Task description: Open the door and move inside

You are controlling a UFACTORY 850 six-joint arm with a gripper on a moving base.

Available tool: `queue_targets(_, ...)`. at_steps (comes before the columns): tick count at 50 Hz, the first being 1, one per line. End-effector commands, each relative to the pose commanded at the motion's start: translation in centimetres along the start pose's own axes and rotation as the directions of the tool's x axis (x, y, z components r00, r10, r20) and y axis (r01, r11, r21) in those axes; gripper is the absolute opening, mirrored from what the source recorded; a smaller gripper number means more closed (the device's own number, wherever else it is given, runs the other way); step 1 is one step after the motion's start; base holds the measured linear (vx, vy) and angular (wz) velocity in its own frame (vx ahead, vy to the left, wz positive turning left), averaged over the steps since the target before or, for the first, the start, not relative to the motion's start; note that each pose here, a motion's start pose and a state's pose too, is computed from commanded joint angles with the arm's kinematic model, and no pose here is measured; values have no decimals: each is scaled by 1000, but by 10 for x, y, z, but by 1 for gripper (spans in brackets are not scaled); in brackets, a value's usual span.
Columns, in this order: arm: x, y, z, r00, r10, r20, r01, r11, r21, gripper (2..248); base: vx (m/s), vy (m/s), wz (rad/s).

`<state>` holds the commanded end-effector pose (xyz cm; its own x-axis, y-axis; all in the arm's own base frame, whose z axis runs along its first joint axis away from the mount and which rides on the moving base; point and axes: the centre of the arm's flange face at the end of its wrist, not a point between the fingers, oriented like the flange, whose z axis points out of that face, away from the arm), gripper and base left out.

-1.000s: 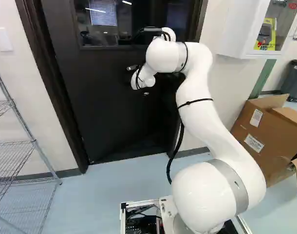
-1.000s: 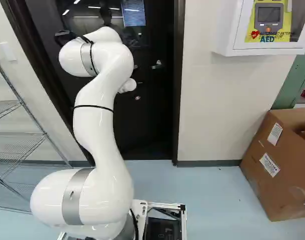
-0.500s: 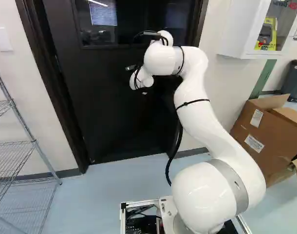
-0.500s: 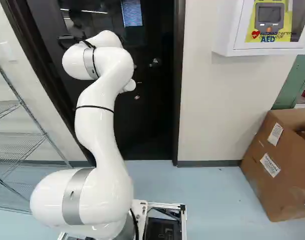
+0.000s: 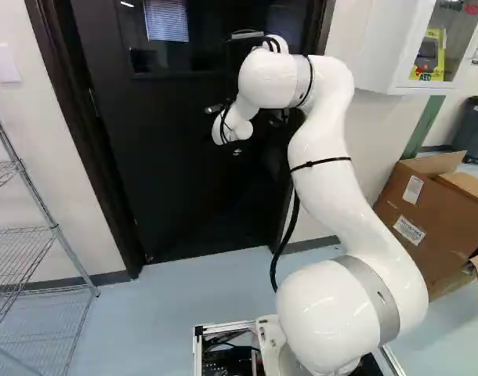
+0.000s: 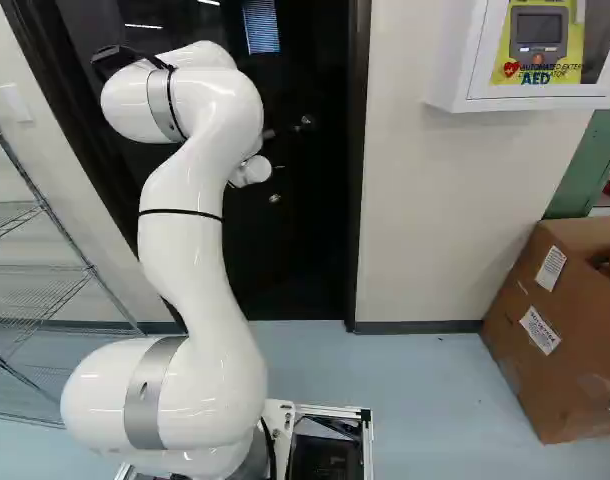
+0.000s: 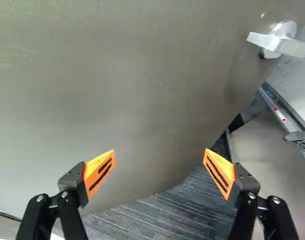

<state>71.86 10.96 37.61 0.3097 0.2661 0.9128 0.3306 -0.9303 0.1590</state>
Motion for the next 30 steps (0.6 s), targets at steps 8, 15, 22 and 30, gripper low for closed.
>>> queue_targets(8,-3,0,-17,1000,4,16,-4,1000,0,247,0,0,0)
queue_targets(15,-6,0,-30,1000,7,29,-7,1000,-1,247,0,0,0)
queue_targets(22,-10,0,-44,999,10,41,-10,1000,-2,247,0,0,0)
queue_targets(30,-13,0,-60,998,21,54,-21,1000,-8,247,0,0,0)
